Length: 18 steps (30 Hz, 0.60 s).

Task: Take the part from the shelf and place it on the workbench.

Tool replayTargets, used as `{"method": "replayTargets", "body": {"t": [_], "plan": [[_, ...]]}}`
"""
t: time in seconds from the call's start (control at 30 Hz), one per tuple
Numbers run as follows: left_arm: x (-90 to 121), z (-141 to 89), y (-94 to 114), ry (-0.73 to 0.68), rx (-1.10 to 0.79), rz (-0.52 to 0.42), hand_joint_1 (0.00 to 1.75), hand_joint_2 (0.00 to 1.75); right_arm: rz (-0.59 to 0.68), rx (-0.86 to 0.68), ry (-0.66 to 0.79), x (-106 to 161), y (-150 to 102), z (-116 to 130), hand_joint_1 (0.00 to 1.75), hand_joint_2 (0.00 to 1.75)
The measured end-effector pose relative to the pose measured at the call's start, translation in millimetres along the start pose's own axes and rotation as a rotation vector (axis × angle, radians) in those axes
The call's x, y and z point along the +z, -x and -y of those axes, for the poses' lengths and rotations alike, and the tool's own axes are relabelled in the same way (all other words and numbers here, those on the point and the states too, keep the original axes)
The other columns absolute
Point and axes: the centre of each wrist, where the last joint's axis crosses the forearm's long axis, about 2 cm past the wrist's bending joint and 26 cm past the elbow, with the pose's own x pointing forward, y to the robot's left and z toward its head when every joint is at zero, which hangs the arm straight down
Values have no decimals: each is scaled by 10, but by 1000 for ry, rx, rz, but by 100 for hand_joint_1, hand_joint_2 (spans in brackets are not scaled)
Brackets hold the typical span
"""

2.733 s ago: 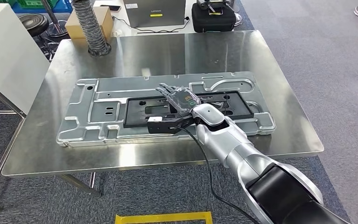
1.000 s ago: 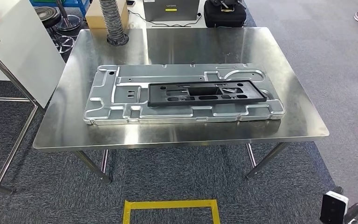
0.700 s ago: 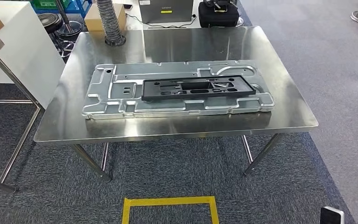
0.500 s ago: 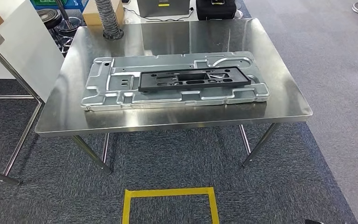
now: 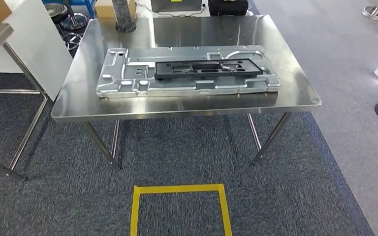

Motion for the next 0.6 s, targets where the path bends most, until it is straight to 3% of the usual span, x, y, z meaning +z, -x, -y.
{"method": "replayTargets", "body": {"t": [0.6], "plan": [[12, 5, 20, 21, -8, -2, 0, 0, 0, 10, -98, 37, -72, -94, 0, 0]]}}
